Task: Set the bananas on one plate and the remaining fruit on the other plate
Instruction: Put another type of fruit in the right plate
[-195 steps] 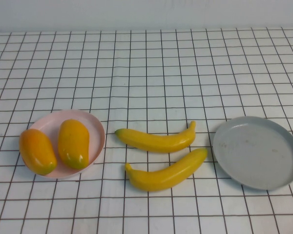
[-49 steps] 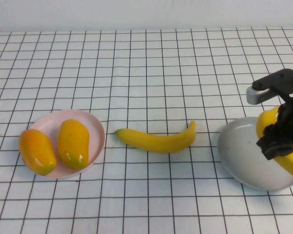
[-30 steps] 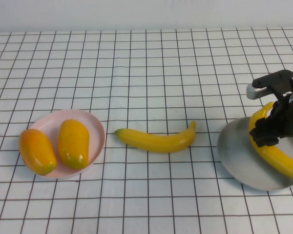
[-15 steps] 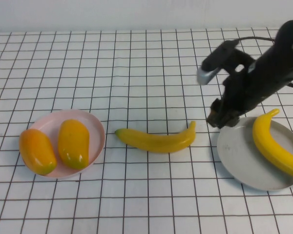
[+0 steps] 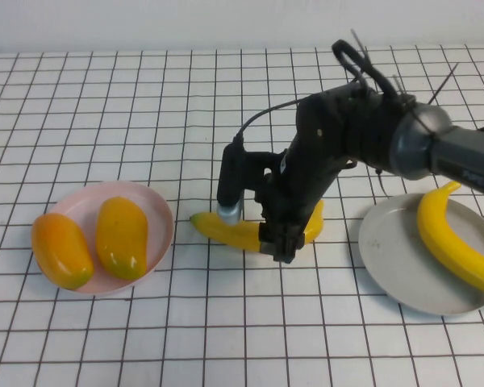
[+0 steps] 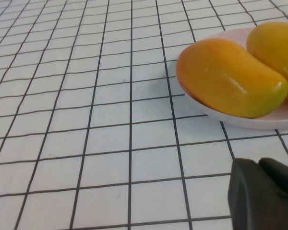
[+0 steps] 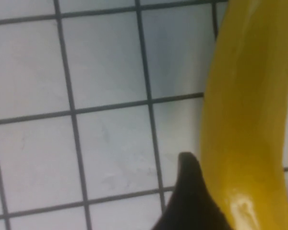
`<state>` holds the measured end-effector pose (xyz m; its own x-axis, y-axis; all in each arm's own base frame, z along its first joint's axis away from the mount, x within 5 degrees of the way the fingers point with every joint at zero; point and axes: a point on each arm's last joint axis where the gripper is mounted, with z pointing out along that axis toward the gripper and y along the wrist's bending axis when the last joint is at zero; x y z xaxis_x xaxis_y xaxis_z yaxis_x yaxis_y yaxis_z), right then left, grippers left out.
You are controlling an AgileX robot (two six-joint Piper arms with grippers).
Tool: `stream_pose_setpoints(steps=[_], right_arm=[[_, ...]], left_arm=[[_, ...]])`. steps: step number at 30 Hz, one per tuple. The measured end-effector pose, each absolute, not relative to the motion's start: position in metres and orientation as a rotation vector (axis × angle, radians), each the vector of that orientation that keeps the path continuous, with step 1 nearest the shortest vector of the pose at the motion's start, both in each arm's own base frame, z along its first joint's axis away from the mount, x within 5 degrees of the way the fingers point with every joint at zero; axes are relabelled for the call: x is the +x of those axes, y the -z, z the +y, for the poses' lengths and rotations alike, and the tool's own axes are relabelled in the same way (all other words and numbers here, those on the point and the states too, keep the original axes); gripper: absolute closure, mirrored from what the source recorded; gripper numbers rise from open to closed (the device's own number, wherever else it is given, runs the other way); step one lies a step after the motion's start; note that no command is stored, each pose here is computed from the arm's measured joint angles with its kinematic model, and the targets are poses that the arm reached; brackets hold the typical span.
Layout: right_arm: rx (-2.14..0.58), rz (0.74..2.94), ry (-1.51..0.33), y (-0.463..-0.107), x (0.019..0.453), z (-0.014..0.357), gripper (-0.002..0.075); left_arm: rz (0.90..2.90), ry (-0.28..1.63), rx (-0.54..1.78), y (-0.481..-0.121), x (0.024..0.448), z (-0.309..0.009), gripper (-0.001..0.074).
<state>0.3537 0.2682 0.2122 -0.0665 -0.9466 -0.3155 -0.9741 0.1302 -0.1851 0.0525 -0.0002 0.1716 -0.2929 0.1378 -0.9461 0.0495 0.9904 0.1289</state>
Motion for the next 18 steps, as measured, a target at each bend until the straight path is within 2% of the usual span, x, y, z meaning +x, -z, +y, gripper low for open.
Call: stream_pose_setpoints(steps=[6,9,11,18], right_arm=[[-1.957,2.107,-0.080,-0.183,0.371,0.278,0.0317],[-1.927,2.124,-0.084,-0.185,0.375,0.281,0.0347],[-1.886,2.160,-0.088,-0.190,0.377,0.282,0.0414],[-1.561,2.419,-0.087,-0.240,0.379,0.275,0.0410]], left_arm=[[1.868,-0.087,0.136,-0.172,0.053,0.000,0.0738],[1.868,-0.087,0.136,-0.172,0.053,0.000,0.0738],[1.868,-0.087,0.136,-0.172,0.053,0.000,0.0738],[1.868,-0.086,0.135,-0.172,0.053,0.000,0.0738]])
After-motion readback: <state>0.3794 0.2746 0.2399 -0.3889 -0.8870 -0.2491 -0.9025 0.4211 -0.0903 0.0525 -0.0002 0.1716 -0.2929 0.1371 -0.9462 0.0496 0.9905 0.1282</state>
